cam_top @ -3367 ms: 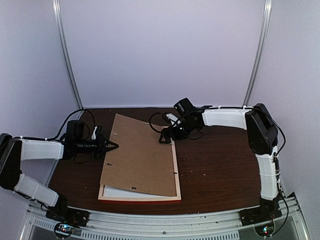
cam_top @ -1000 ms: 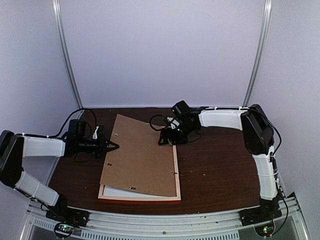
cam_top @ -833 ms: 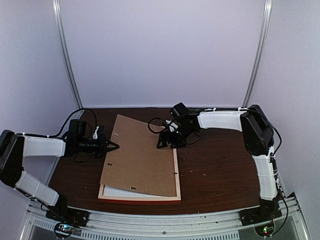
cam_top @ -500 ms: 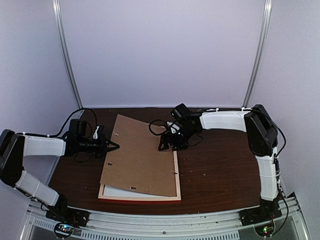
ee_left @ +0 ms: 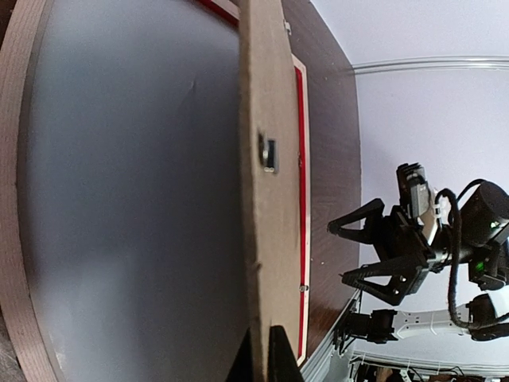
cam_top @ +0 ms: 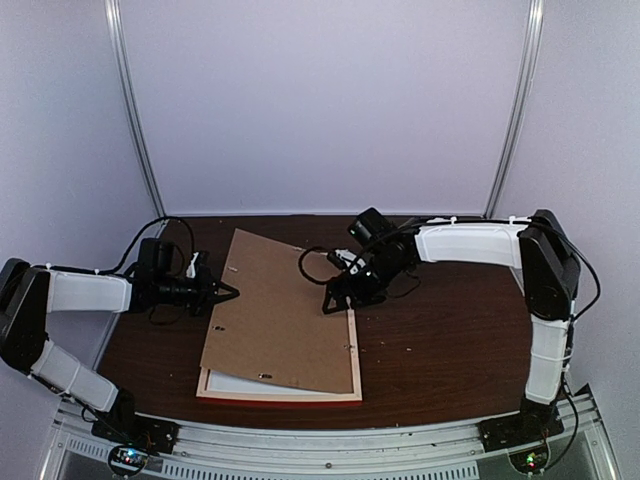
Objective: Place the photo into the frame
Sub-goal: Place the backboard with the photo.
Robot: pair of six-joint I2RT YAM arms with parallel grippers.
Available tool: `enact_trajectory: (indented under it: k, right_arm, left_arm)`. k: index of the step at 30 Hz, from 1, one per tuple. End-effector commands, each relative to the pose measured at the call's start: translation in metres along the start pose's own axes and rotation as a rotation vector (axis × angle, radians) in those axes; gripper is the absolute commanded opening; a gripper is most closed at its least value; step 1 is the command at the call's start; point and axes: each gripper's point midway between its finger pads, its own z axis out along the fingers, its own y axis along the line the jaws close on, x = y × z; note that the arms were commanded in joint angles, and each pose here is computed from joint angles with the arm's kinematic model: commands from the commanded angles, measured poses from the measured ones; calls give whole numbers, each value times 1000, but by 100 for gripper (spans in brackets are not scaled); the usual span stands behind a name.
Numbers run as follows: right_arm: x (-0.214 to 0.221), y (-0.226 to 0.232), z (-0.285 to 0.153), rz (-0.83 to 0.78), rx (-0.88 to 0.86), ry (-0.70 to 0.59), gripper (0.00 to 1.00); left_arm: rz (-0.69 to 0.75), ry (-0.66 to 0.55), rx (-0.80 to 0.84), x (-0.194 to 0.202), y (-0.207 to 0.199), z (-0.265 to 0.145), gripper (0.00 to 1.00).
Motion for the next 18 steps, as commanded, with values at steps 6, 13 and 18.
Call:
enact_trajectory:
  k: [6,13,18]
  right_arm:
    - [31,17,7,-55,-17,69,87]
    - [53,21,17,-57,-9,117,87]
    - [66,25,21,-63,-6,146,87]
  left_arm:
    - [13,11,-150,9,34,5,0]
    - [12,15,-154,11,36,6,0]
    - [13,18,-156,12,37,6,0]
